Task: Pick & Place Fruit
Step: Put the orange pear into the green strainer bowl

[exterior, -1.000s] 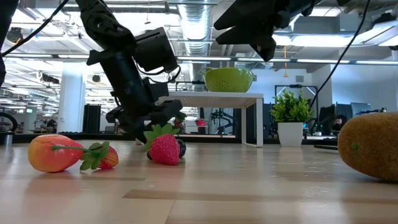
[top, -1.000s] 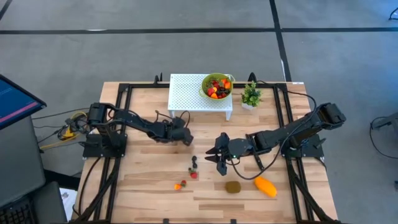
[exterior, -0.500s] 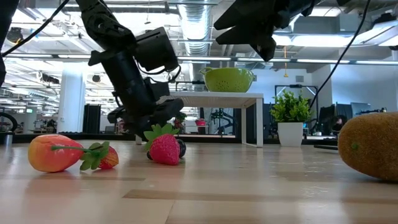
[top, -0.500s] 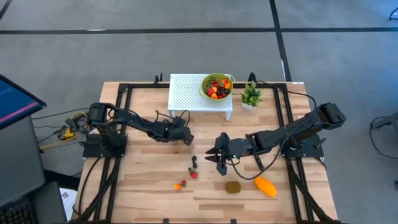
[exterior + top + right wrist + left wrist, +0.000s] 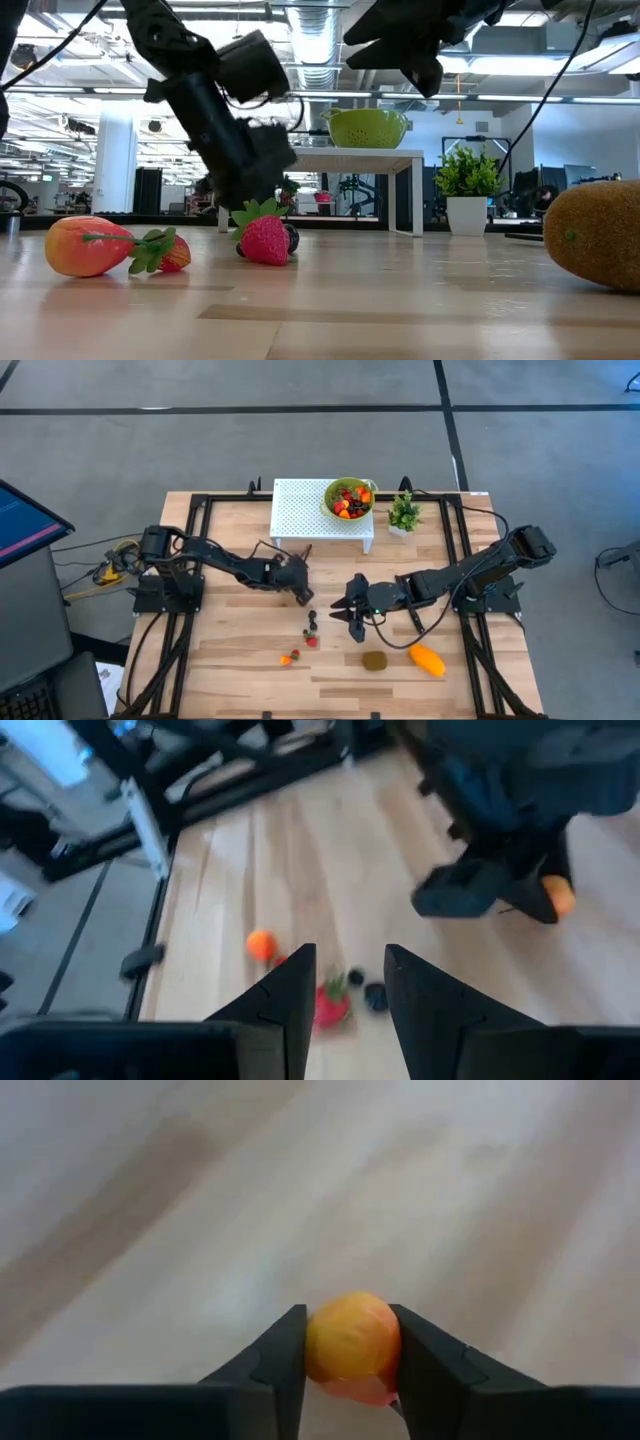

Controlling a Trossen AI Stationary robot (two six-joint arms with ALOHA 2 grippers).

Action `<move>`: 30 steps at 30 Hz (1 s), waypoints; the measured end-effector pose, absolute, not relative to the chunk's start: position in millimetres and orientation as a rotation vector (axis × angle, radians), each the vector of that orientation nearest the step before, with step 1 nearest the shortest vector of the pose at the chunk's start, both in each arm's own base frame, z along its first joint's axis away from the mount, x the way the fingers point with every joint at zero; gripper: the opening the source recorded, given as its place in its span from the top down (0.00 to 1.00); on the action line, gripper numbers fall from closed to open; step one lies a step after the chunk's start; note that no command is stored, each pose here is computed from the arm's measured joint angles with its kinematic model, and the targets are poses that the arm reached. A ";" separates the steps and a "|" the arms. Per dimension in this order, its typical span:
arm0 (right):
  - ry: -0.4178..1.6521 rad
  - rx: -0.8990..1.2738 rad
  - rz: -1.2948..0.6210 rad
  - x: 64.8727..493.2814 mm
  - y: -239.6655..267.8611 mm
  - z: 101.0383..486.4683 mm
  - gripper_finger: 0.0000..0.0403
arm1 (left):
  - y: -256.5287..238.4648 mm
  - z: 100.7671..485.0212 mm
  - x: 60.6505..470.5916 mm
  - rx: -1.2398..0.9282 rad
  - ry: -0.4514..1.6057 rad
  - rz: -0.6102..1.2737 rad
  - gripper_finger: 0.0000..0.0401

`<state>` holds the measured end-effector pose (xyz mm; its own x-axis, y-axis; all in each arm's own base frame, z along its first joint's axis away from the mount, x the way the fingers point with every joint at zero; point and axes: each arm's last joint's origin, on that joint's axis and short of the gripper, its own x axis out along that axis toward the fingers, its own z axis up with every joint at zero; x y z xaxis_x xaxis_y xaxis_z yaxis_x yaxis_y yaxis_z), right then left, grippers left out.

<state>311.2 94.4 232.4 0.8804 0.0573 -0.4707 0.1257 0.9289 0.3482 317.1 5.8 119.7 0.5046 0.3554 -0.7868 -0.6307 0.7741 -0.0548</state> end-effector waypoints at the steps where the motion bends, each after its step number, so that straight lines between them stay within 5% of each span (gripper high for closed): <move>1: 0.512 0.383 -0.021 310.7 94.8 231.4 0.71 | 3.5 121.8 319.4 -0.352 0.840 0.567 0.72; 9: 0.636 0.418 0.000 301.6 102.2 223.3 0.71 | -10.5 154.3 325.2 -0.296 0.690 0.397 0.68; 18: 0.575 0.428 -0.023 305.3 99.8 227.5 0.71 | -26.3 234.9 316.1 -0.188 0.314 0.237 0.70; 30: 0.311 0.441 -0.027 323.7 72.9 249.9 0.71 | -53.5 282.3 305.0 0.340 0.023 0.103 0.71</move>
<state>323.7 72.9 249.9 0.9524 0.0417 -0.3021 0.0922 0.9049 0.4156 305.0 -53.5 282.3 0.9944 0.1052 -0.0054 -0.0973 0.9375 0.3341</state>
